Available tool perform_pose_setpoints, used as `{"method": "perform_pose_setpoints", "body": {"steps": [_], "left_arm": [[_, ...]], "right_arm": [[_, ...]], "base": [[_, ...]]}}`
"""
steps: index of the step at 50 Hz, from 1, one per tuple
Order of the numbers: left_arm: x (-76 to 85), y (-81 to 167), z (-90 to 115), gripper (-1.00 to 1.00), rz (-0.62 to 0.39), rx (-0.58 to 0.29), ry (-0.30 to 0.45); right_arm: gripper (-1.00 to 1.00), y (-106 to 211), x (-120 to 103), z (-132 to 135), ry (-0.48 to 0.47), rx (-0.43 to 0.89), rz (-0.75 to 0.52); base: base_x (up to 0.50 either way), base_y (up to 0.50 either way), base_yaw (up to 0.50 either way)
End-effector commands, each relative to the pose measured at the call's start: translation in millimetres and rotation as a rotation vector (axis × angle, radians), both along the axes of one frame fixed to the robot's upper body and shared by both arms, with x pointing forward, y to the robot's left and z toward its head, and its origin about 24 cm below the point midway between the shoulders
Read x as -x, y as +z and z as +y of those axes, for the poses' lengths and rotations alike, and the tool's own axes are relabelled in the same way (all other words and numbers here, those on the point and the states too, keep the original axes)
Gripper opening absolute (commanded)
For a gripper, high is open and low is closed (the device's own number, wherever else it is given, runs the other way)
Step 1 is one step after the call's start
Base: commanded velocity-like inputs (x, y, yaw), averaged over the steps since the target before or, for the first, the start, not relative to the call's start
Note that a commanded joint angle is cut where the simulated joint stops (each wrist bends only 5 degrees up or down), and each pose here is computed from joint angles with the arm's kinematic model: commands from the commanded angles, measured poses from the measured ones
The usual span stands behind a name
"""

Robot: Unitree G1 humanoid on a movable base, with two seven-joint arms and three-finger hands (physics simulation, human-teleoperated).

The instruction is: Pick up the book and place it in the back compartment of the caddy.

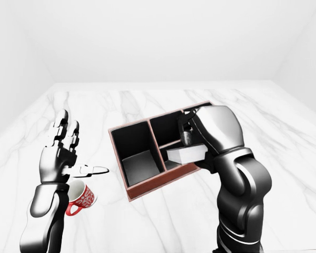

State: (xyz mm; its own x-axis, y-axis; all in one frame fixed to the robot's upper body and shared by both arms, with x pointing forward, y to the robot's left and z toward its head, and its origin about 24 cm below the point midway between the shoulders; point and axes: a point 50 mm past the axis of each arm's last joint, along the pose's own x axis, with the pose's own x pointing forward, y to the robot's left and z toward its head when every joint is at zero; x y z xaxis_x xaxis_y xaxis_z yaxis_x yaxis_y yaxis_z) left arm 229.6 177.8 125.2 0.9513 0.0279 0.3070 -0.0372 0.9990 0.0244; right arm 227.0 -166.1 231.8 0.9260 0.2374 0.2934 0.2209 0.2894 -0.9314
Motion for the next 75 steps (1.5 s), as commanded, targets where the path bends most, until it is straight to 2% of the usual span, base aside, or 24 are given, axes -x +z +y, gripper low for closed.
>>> {"method": "perform_pose_setpoints", "body": {"steps": [1,24,36,50,75], "left_arm": [[0.1,0,0,1.0,0.001,0.0,-0.001],[0.7,1,0,1.0,-0.003,0.001,0.001],[1.7,4,1,1.0,-0.018,-0.001,0.002],[1.5,3,1,1.0,-0.013,0.0,0.002],[-0.2,-2,-1,1.0,0.01,0.001,0.001]], "right_arm": [[-1.0,9,-7,9,0.011,0.023,-0.035],[-1.0,-1,-34,23,0.036,0.031,0.057],[-1.0,-15,-53,25,0.03,0.038,0.152],[-1.0,-26,-65,23,0.018,0.043,0.219],[-1.0,-36,-89,15,-0.03,0.028,0.243]], "base": [[0.0,0.0,0.0],[0.0,0.0,0.0],[0.0,0.0,0.0],[0.0,0.0,0.0],[0.0,0.0,0.0]]}}
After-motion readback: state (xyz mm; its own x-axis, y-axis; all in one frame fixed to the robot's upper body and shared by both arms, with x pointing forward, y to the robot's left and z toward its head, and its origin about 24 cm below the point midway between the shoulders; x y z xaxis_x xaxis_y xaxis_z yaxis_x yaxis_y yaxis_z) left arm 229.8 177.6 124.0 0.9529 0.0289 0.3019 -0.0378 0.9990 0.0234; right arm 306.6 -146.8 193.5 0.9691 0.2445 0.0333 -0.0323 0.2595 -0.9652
